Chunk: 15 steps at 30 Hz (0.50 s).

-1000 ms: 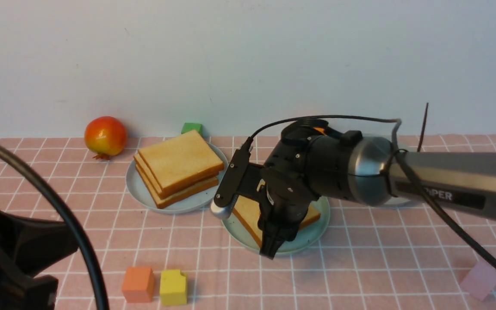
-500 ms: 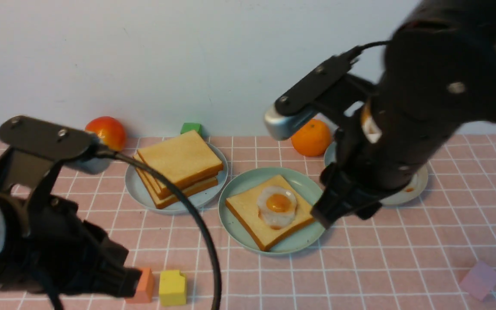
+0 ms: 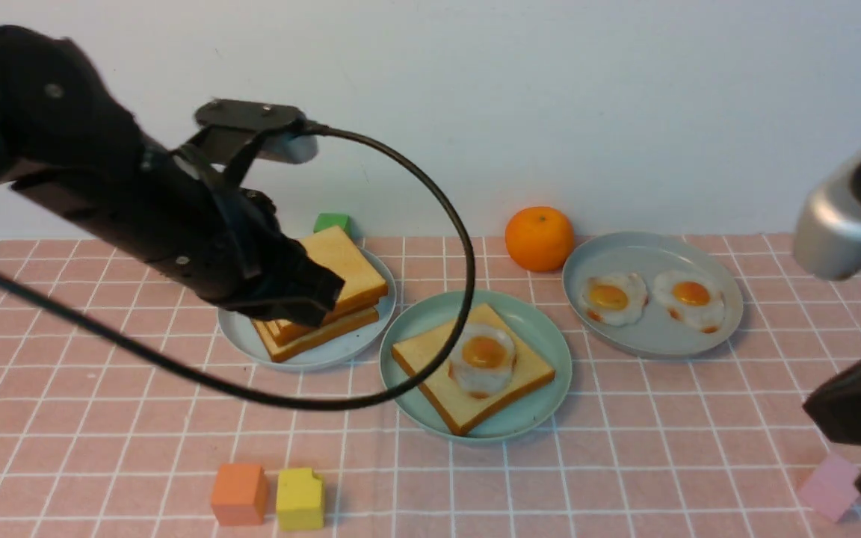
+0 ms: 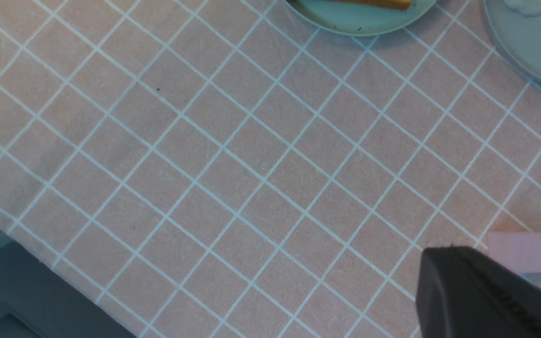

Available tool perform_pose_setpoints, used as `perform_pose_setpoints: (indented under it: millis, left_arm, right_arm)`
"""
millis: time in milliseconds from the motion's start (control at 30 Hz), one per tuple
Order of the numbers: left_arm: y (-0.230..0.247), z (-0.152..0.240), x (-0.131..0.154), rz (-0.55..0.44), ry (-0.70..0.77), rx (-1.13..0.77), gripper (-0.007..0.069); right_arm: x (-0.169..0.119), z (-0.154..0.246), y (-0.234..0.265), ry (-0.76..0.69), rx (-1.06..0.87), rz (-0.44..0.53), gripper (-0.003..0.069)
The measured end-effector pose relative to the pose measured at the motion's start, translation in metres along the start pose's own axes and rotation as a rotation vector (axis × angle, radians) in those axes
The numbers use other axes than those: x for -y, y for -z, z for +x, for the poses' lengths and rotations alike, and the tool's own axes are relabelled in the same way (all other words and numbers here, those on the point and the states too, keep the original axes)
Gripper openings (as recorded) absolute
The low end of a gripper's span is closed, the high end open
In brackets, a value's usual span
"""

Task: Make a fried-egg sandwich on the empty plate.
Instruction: Use the left arm to grab a slice of bread

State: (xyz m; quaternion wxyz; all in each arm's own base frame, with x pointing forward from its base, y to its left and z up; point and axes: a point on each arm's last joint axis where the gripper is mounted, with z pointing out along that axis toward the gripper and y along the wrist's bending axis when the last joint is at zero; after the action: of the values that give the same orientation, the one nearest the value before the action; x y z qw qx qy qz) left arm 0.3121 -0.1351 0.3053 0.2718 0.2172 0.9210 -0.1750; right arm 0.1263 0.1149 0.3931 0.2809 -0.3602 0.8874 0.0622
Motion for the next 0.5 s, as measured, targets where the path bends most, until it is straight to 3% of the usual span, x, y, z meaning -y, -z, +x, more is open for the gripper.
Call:
perform_pose_setpoints:
  millis: [133, 267, 300, 367, 500]
  left_arm:
    - [-0.044, -0.016, -0.016, -0.083, -0.096, -0.057, 0.0064]
    - [-0.07, -0.023, -0.029, -0.15, -0.149, -0.036, 0.022]
    - [-0.071, -0.023, -0.03, -0.151, -0.148, -0.034, 0.0229]
    - [-0.086, -0.024, -0.037, -0.189, -0.184, -0.011, 0.0334]
    - [-0.105, -0.024, -0.046, -0.242, -0.248, 0.008, 0.0398]
  right_arm:
    - [0.001, 0.01, 0.011, -0.003, 0.035, 0.001, -0.0003]
    - [0.002, 0.015, 0.015, -0.004, 0.051, 0.001, 0.0]
    - [0.002, 0.015, 0.016, -0.004, 0.051, 0.001, 0.0]
    - [0.002, 0.016, 0.016, -0.004, 0.053, 0.0, 0.0]
    - [0.001, 0.016, 0.016, -0.006, 0.053, -0.006, 0.0]
